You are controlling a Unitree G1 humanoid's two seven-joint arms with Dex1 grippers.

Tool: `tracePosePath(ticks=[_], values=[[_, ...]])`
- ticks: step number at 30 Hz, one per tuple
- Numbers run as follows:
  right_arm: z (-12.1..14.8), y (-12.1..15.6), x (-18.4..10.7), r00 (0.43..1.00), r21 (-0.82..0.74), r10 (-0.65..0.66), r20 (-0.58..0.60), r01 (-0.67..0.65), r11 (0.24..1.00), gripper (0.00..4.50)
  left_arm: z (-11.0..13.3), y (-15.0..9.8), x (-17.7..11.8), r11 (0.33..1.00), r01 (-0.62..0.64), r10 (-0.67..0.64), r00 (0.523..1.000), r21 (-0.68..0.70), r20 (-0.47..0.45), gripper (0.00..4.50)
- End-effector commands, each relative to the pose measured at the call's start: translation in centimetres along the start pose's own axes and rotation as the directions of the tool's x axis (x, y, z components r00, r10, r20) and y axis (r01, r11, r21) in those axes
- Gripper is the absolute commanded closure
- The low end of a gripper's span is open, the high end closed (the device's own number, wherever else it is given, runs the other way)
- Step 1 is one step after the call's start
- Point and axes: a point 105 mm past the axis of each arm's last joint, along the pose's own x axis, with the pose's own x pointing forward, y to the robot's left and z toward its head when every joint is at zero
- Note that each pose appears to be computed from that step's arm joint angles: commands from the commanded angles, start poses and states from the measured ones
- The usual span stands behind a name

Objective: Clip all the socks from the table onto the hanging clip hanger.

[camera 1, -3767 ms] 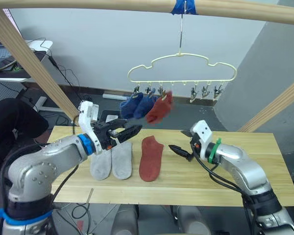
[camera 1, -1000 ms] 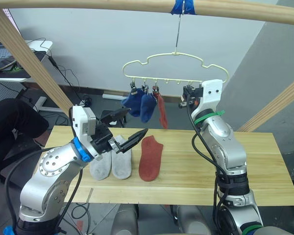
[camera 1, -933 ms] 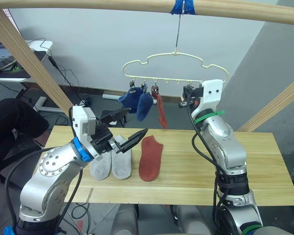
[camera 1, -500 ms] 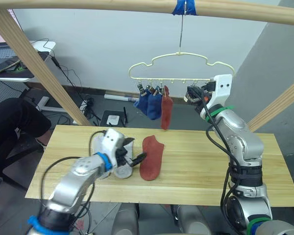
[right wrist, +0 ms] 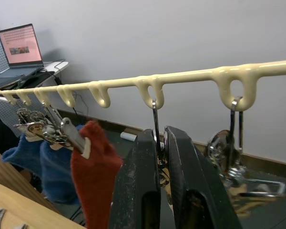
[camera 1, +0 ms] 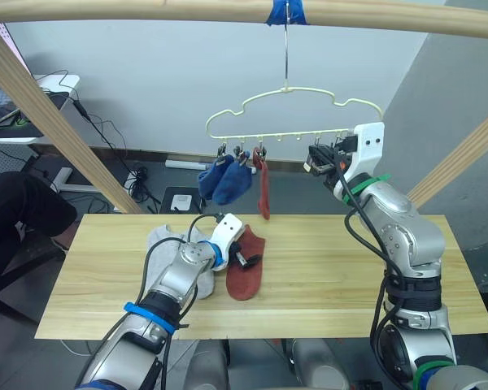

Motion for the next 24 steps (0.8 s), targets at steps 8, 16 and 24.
tracePosePath(ticks=[8, 16, 24], values=[[1.3, -0.3, -0.6, 0.999, -0.007, -0.015, 0.043, 0.015, 1.000, 4.50, -0.3, -1.3, 0.0, 0.998, 0.045, -0.045, 0.999, 0.039, 0.000, 1.78], [0.6, 0.1, -0.5, 1.000, 0.006, 0.014, 0.019, -0.014, 1.000, 4.50, 0.1, -3.0, -1.5, 0.993, 0.099, -0.105, 0.990, 0.068, 0.092, 3.06], [0.5, 0.1, -0.2, 0.999, 0.026, 0.033, 0.007, -0.033, 0.999, 4.50, 3.0, -3.1, -2.8, 0.994, 0.103, -0.109, 0.957, 0.037, 0.267, 4.48]])
